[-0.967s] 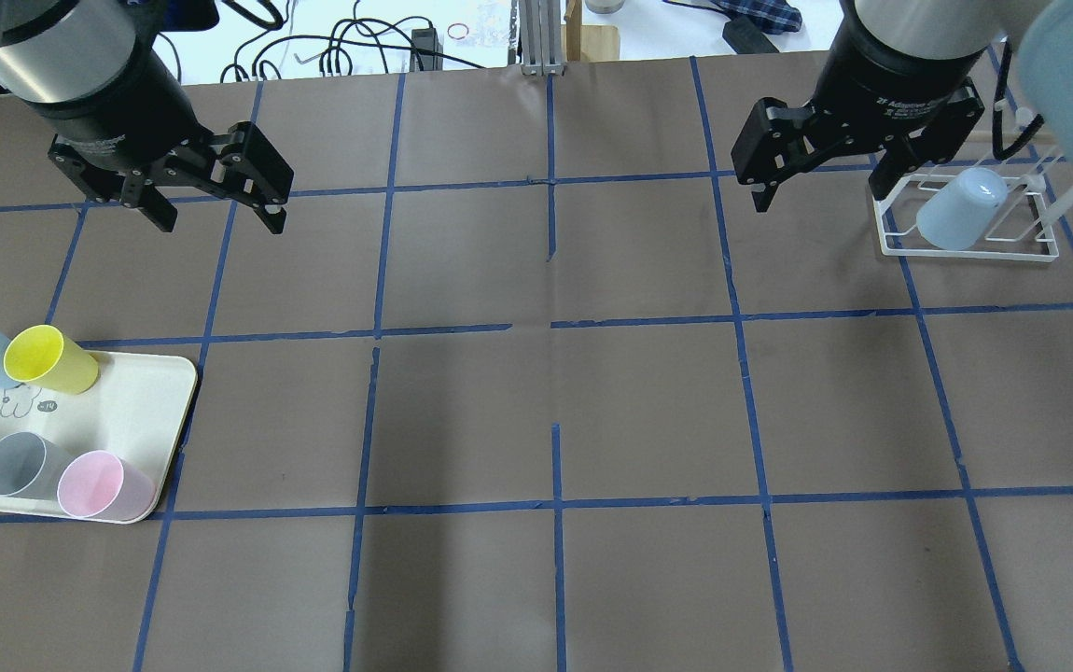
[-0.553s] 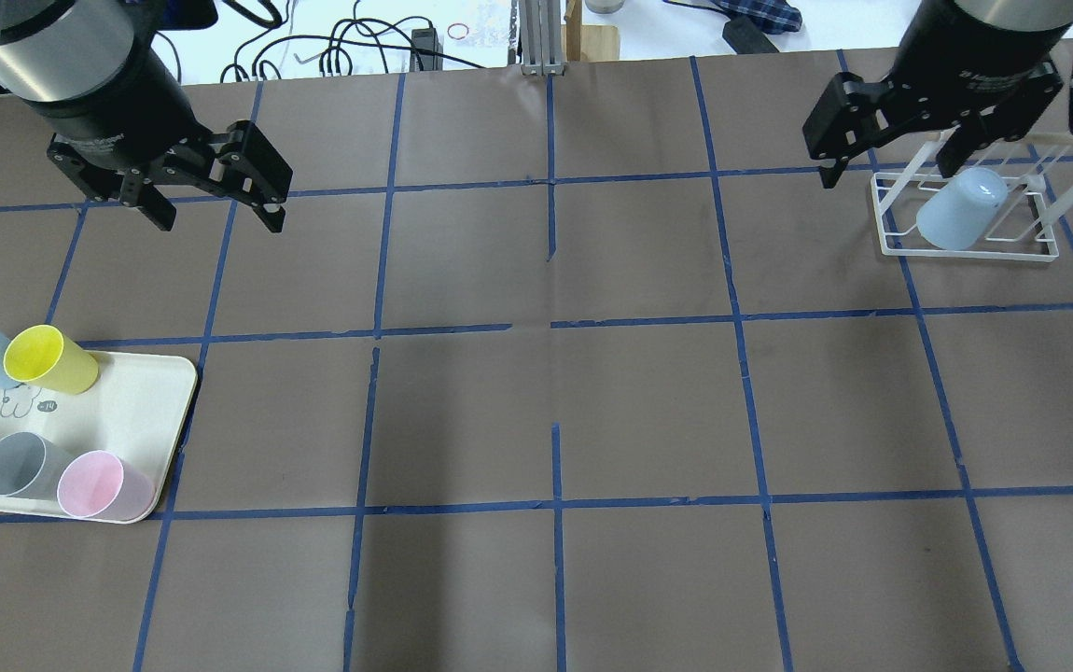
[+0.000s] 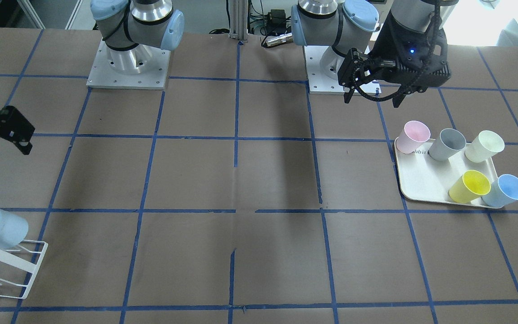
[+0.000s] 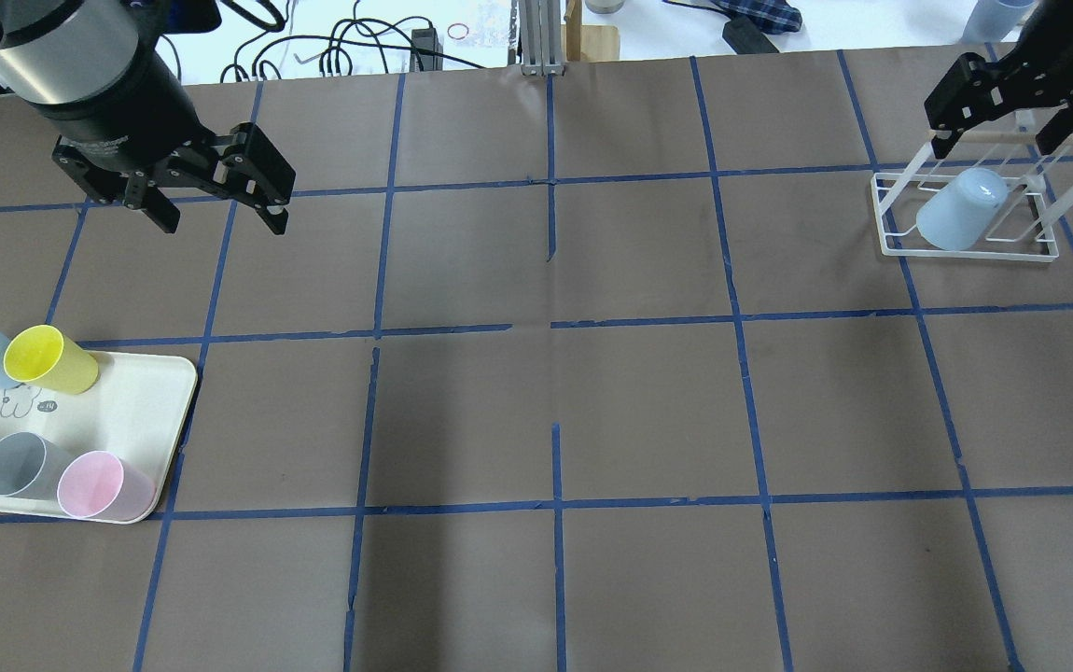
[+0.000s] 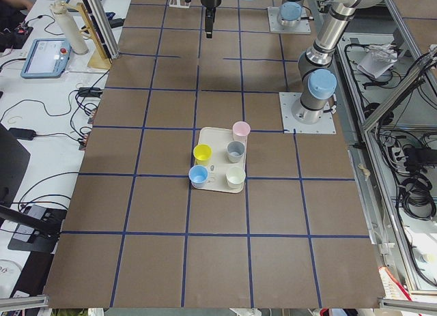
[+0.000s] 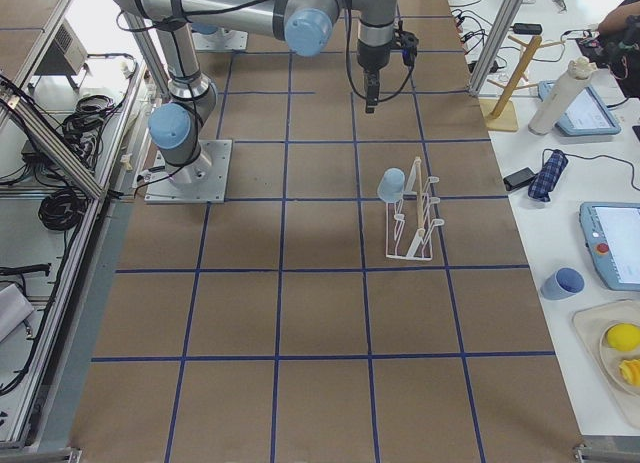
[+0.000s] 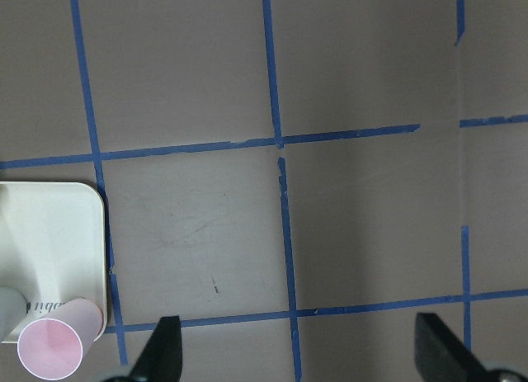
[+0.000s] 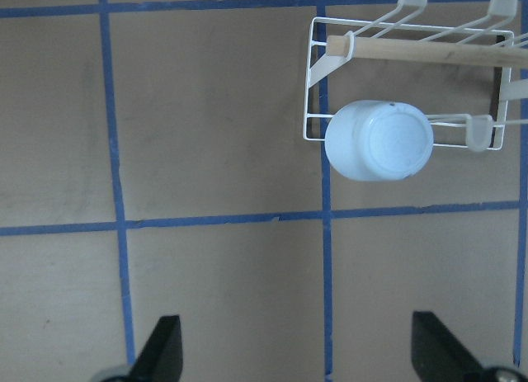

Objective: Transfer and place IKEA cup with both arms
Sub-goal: 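Move the right gripper down over the light blue cup in the wire rack, then lower the right gripper around the light blue cup's base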

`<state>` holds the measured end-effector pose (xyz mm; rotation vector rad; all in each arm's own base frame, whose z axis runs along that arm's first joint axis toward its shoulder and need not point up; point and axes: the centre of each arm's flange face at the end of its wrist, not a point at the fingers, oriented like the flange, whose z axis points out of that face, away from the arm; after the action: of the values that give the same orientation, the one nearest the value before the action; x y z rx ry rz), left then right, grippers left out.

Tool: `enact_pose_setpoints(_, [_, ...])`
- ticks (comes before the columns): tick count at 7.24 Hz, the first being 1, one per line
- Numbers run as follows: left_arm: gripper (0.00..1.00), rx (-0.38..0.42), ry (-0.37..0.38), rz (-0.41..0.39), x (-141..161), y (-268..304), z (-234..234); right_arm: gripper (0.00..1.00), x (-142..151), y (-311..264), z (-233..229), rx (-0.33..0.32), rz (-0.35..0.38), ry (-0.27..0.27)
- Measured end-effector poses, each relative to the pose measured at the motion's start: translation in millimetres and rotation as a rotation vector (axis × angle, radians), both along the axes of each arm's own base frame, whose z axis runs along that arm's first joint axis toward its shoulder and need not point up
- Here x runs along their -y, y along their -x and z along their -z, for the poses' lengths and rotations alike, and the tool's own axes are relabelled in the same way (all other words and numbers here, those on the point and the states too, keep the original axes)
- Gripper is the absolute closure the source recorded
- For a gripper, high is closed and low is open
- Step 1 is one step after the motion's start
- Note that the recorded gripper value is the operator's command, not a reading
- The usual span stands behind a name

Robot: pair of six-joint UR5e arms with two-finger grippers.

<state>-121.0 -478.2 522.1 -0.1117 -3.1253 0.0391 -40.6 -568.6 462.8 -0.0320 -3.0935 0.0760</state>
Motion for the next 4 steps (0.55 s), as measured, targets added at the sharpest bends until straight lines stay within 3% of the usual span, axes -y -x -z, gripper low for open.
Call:
enact_pose_setpoints(2, [0.0,-0.001,0.002,-0.002,2.0,0.0,1.4,0.0,30.0,37.8,46.3,0.031,-0.044,0.009])
enact_pose_setpoints(4, [0.0,-0.001,0.006,0.0,2.3,-1.0,-0.1,0.0,52.0,51.3,78.3,0.065,-0.104,0.052])
